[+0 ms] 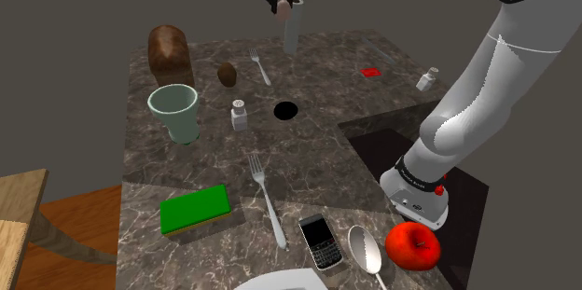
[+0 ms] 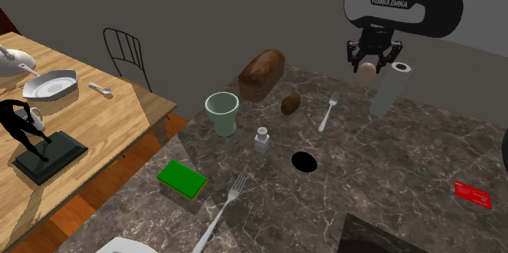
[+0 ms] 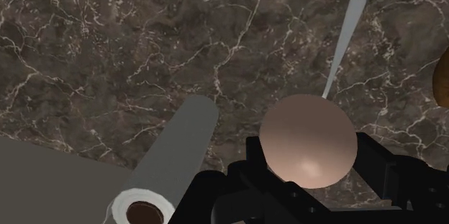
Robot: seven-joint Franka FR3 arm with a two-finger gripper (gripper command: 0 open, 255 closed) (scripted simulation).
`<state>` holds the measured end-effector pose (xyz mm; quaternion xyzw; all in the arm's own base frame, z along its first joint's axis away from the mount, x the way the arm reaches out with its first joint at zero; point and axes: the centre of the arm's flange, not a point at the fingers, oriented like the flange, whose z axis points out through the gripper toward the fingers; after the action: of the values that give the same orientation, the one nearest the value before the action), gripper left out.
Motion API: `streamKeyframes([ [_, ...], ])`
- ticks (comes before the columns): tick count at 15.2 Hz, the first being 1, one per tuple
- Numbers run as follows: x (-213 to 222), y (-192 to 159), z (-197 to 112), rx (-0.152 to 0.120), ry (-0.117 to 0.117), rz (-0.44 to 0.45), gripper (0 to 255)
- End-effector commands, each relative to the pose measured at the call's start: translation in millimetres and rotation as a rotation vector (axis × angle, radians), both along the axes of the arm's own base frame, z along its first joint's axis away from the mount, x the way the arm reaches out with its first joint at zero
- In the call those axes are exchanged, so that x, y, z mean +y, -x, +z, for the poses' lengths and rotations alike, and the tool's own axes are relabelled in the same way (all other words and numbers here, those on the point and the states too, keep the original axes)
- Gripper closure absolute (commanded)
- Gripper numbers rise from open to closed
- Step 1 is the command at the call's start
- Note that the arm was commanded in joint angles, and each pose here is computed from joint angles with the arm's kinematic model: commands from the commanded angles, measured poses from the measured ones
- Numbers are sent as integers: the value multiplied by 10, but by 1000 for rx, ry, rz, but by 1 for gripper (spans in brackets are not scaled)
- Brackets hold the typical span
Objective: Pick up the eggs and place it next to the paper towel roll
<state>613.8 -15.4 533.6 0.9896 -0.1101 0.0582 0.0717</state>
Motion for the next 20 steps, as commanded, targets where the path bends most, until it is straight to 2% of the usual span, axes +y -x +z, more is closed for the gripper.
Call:
streamKeyframes([
  [1,7,3,-104,-1,0,0,255],
  [20,7,3,-1107,-1,0,0,255],
])
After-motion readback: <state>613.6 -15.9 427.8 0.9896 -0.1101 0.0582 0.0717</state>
